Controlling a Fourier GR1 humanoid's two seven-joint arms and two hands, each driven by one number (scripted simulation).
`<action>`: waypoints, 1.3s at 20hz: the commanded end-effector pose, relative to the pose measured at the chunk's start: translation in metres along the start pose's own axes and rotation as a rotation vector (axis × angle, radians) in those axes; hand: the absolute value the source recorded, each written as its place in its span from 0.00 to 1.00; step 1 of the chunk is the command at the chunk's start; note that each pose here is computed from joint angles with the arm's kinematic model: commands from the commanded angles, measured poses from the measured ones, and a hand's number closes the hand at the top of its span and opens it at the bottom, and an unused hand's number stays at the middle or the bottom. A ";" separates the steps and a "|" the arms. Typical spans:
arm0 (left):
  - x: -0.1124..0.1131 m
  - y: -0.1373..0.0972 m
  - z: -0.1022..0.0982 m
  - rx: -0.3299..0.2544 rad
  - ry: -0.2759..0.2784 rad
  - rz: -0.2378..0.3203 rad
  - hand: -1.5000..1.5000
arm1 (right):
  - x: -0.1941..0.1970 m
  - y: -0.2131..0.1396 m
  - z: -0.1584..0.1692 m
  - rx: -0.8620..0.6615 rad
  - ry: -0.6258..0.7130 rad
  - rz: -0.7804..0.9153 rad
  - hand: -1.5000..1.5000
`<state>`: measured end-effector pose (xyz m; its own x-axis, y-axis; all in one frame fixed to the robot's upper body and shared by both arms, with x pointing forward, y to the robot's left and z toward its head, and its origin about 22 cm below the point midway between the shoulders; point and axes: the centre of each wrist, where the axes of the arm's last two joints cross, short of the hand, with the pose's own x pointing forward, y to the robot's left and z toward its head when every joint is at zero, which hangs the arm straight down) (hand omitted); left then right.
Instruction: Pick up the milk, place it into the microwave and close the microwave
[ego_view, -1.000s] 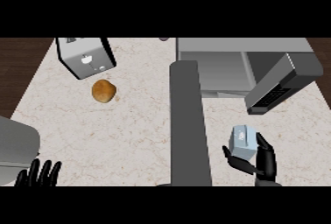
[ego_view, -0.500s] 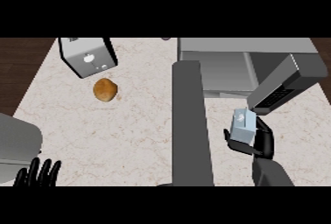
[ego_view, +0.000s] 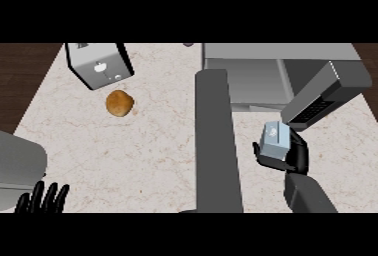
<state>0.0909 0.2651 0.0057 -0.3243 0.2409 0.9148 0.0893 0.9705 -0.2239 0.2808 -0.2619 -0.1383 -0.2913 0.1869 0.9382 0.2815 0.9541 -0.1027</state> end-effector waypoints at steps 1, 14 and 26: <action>0.015 -0.005 0.017 -0.008 -0.012 0.011 0.00 | 0.006 0.025 0.004 -0.008 -0.094 -0.004 1.00; 0.015 -0.007 -0.002 -0.002 0.002 0.023 0.00 | 0.071 -0.042 0.034 0.071 -0.073 0.029 1.00; 0.002 0.000 0.032 0.026 0.021 0.002 0.00 | 0.140 0.008 0.037 0.104 -0.064 -0.280 1.00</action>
<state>0.0681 0.2610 0.0034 -0.3213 0.2466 0.9143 0.0673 0.9690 -0.2377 0.2058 -0.2306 -0.0473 -0.4038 -0.0421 0.9139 0.1021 0.9906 0.0907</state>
